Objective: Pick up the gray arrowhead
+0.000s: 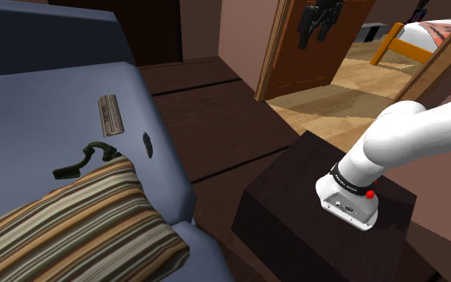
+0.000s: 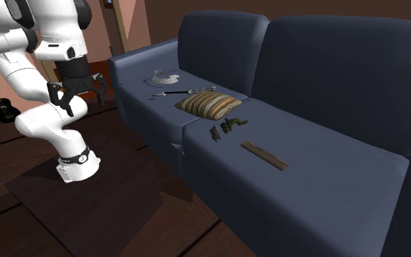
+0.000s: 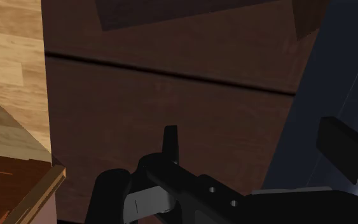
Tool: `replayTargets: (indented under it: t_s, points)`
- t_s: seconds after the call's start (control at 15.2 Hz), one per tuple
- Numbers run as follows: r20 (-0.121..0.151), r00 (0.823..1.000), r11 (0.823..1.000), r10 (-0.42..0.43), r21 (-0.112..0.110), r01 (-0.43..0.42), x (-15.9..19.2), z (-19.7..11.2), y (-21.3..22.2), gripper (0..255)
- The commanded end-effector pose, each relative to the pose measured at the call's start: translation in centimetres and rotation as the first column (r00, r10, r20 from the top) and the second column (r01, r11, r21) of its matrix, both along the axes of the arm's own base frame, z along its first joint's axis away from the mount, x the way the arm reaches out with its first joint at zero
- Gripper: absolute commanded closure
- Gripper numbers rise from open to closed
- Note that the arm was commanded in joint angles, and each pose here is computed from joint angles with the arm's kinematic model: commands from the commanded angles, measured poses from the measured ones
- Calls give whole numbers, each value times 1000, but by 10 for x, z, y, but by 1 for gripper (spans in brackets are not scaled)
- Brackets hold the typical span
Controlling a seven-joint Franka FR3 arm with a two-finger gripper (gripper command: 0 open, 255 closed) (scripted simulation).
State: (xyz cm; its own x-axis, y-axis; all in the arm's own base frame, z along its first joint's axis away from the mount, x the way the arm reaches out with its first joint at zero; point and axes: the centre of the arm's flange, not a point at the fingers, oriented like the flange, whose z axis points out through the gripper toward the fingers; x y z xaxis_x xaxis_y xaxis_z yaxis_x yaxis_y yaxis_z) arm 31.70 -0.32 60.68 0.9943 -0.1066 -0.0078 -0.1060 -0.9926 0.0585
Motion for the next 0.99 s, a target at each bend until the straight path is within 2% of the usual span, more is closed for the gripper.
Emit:
replayTargets:
  t_s: [0.0,0.92]
  points:
    - [0,1000,1000,0,0,0,0,0,0,0]
    - [9,997,996,-81,26,81,58,-83,150,0]
